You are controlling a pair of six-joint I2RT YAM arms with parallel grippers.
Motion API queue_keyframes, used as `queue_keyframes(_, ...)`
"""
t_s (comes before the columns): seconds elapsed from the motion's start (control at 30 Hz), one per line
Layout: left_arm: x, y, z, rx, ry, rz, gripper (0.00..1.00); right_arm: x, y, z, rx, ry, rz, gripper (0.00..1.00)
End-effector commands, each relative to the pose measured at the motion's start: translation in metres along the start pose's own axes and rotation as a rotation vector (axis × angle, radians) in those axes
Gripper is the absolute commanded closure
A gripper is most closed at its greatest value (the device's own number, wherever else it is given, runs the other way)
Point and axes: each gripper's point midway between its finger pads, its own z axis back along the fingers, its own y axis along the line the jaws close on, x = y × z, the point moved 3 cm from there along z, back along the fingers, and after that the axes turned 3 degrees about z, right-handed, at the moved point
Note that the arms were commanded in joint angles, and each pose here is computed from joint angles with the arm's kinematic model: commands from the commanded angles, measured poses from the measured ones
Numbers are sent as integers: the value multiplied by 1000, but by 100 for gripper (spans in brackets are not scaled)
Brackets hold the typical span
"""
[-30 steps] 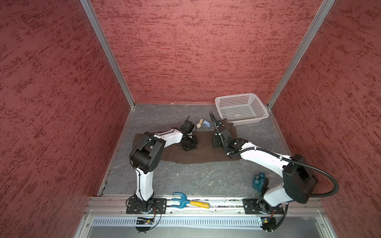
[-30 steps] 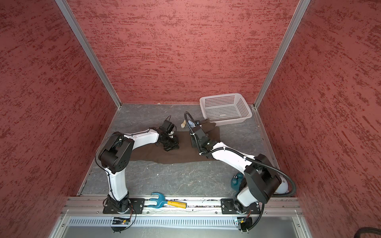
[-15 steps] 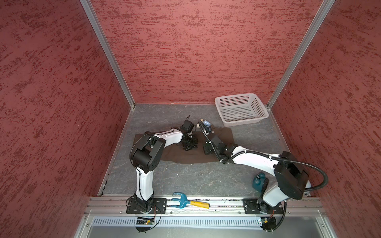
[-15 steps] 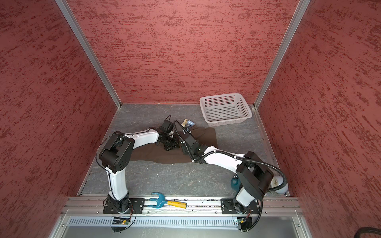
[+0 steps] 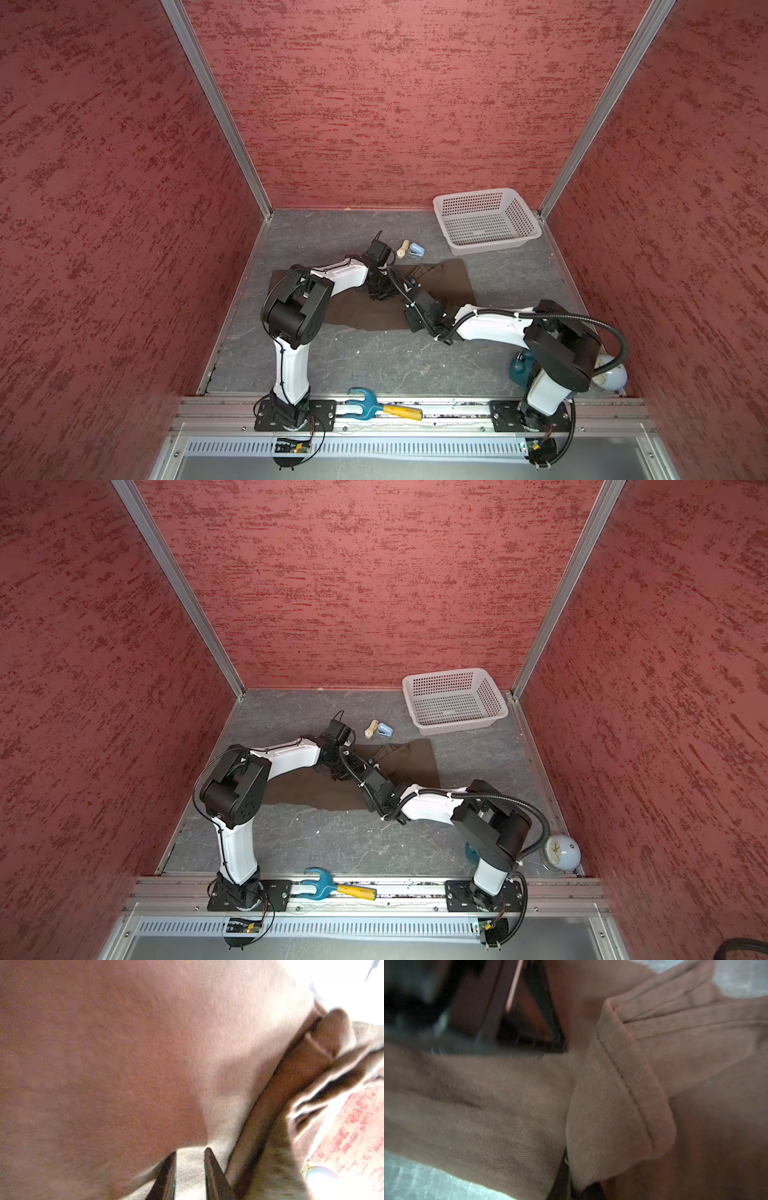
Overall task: Fold and stack the trousers
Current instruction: 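Lay the hems over the waistband beside the left gripper and release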
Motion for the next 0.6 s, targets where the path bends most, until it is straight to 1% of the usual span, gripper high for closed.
queue_keyframes(0.0,8,27,-10,119,-18,32,74,-13,9,-2,-20,17,104,100)
queue_keyframes(0.03,10,27,-11,118,-20,30,74,-16,11,-4,-25,22,120,98)
queue_keyframes(0.07,11,25,-11,115,-21,26,74,-20,13,-6,-24,33,129,94)
queue_keyframes(0.1,12,24,-11,110,-21,22,73,-22,14,-8,-17,40,127,87)
queue_keyframes(0.17,16,19,-8,101,-28,10,69,-19,17,-6,5,30,111,62)
queue_keyframes(0.2,18,15,-5,96,-34,-1,66,-15,19,-2,19,19,109,57)
queue_keyframes(0.27,21,9,4,90,-49,-20,58,1,24,10,55,-28,113,50)
queue_keyframes(0.33,24,1,14,85,-67,-39,56,25,27,31,85,-99,120,42)
queue_keyframes(0.4,26,-8,23,74,-83,-57,54,45,26,52,99,-168,121,37)
queue_keyframes(0.5,26,-24,38,64,-114,-98,50,65,6,84,50,-301,82,34)
queue_keyframes(0.53,24,-31,43,65,-126,-121,48,74,-6,101,36,-364,44,34)
queue_keyframes(0.57,23,-36,47,67,-136,-143,47,77,-18,109,23,-400,7,34)
